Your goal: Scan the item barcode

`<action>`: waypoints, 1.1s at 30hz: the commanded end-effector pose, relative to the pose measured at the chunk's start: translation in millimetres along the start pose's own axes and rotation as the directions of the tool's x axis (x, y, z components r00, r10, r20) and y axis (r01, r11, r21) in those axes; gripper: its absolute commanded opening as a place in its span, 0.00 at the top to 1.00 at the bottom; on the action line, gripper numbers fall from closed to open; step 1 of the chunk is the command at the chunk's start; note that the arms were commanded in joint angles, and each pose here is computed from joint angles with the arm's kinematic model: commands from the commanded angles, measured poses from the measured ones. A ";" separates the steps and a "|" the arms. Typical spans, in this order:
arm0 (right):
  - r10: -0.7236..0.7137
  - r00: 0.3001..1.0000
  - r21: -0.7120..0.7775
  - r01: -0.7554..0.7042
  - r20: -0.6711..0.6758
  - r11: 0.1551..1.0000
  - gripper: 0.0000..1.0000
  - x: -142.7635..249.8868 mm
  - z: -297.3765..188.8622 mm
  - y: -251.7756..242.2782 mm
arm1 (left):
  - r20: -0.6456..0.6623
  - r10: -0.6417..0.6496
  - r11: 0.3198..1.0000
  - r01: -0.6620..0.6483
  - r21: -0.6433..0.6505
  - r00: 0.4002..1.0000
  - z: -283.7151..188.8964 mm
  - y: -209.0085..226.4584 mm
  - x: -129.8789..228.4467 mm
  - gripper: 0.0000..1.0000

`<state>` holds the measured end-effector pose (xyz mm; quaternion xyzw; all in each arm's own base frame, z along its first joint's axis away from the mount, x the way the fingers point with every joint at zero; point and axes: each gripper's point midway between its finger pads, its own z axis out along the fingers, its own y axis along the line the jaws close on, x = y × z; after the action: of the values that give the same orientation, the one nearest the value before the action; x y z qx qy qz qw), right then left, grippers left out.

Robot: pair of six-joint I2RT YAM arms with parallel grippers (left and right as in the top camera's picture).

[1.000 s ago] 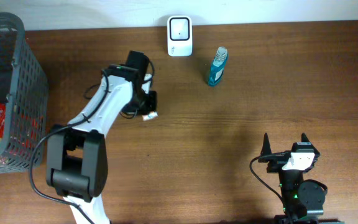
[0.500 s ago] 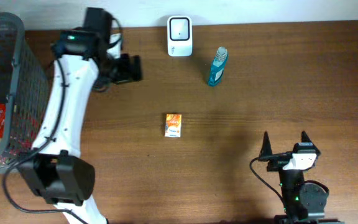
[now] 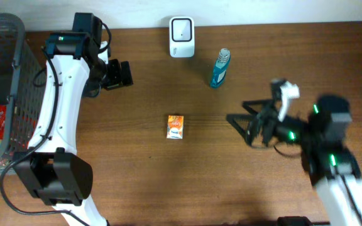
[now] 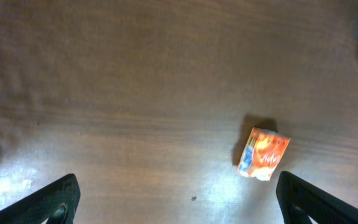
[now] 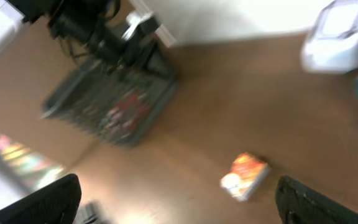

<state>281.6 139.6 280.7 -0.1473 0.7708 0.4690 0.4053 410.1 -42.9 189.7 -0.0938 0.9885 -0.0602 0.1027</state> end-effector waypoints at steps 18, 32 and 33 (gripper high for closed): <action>0.223 0.974 0.767 -0.114 -0.039 0.632 0.02 81.2 -112.5 -54.0 | -0.013 0.014 0.992 -0.012 0.129 1.000 -5.5 -20.7 2.6 0.00; 0.482 0.859 0.821 -0.145 -0.172 0.552 0.02 122.6 -89.5 -108.3 | 0.597 -0.316 0.923 0.384 0.015 0.738 -204.2 175.9 -81.4 0.43; 0.511 0.835 0.842 -0.115 -0.205 0.527 0.02 129.1 -90.1 -120.5 | 0.589 -0.364 0.902 0.430 0.031 0.722 -205.8 195.4 -74.5 0.44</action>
<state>227.3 29.3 145.2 0.1030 0.9706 0.1195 0.1818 425.9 145.5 368.2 -0.2660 0.8891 -0.0060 0.3726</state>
